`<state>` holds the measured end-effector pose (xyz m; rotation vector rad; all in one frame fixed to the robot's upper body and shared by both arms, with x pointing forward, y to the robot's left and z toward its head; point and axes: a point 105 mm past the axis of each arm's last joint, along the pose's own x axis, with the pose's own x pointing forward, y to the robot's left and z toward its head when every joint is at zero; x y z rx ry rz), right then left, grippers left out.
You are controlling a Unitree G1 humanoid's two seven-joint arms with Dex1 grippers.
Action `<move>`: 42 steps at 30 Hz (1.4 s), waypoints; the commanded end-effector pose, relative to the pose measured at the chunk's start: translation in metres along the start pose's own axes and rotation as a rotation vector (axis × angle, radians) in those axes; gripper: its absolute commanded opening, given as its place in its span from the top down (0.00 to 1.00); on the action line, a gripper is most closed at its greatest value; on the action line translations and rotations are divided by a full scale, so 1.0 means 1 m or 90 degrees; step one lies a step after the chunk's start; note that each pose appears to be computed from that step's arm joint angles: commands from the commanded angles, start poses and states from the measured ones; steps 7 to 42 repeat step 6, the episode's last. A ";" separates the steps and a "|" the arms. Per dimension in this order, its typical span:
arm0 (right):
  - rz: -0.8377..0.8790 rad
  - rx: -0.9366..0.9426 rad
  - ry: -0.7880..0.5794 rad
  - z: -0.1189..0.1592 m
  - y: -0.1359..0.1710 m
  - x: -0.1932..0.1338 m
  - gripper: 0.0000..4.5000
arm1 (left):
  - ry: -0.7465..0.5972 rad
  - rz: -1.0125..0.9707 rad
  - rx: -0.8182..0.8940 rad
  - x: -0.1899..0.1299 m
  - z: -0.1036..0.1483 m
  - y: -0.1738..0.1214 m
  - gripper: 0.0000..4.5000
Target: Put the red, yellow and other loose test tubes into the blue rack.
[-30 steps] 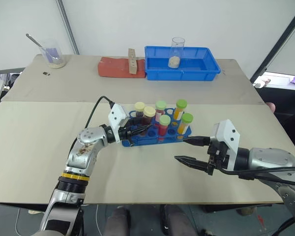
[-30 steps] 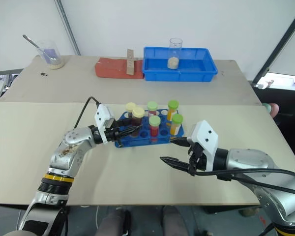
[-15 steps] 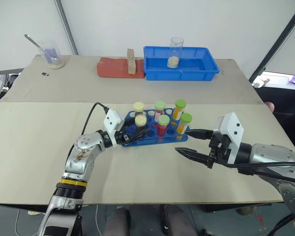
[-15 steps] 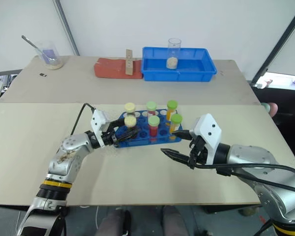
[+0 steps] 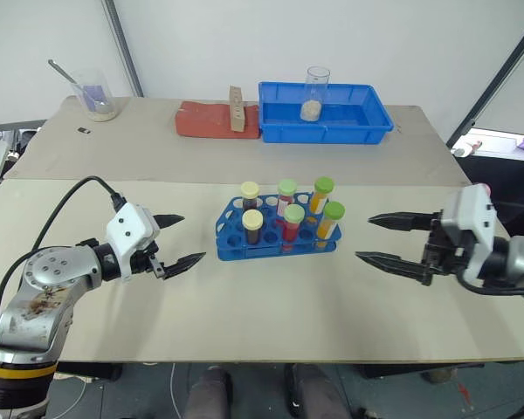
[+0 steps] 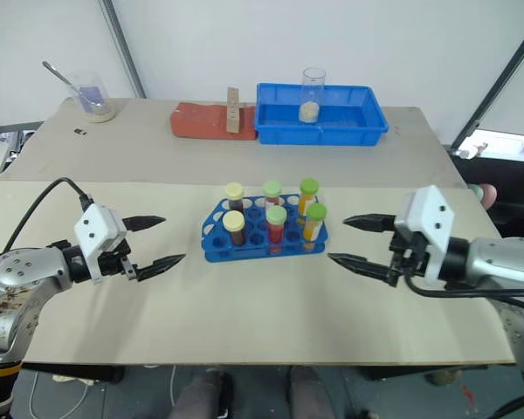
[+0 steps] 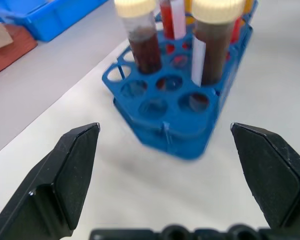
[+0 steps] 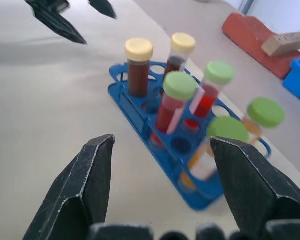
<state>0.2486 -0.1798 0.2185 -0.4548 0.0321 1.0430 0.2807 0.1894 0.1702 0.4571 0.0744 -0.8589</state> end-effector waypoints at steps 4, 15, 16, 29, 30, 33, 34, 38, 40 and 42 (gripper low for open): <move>-0.012 -0.034 0.009 0.003 -0.008 -0.016 0.24 | -0.013 0.017 0.011 -0.007 0.013 0.003 0.00; -0.012 -0.035 0.012 0.001 -0.008 -0.016 0.24 | -0.017 -0.001 0.000 -0.006 0.013 -0.001 0.00; -0.012 -0.035 0.012 0.001 -0.008 -0.016 0.24 | -0.017 -0.001 0.000 -0.006 0.013 -0.001 0.00; -0.012 -0.035 0.012 0.001 -0.008 -0.016 0.24 | -0.017 -0.001 0.000 -0.006 0.013 -0.001 0.00; -0.012 -0.035 0.012 0.001 -0.008 -0.016 0.24 | -0.017 -0.001 0.000 -0.006 0.013 -0.001 0.00; -0.012 -0.035 0.012 0.001 -0.008 -0.016 0.24 | -0.017 -0.001 0.000 -0.006 0.013 -0.001 0.00; -0.012 -0.035 0.012 0.001 -0.008 -0.016 0.24 | -0.017 -0.001 0.000 -0.006 0.013 -0.001 0.00; -0.012 -0.035 0.012 0.001 -0.008 -0.016 0.24 | -0.017 -0.001 0.000 -0.006 0.013 -0.001 0.00; -0.012 -0.035 0.012 0.001 -0.008 -0.016 0.24 | -0.017 -0.001 0.000 -0.006 0.013 -0.001 0.00; -0.012 -0.035 0.012 0.001 -0.008 -0.016 0.24 | -0.017 -0.001 0.000 -0.006 0.013 -0.001 0.00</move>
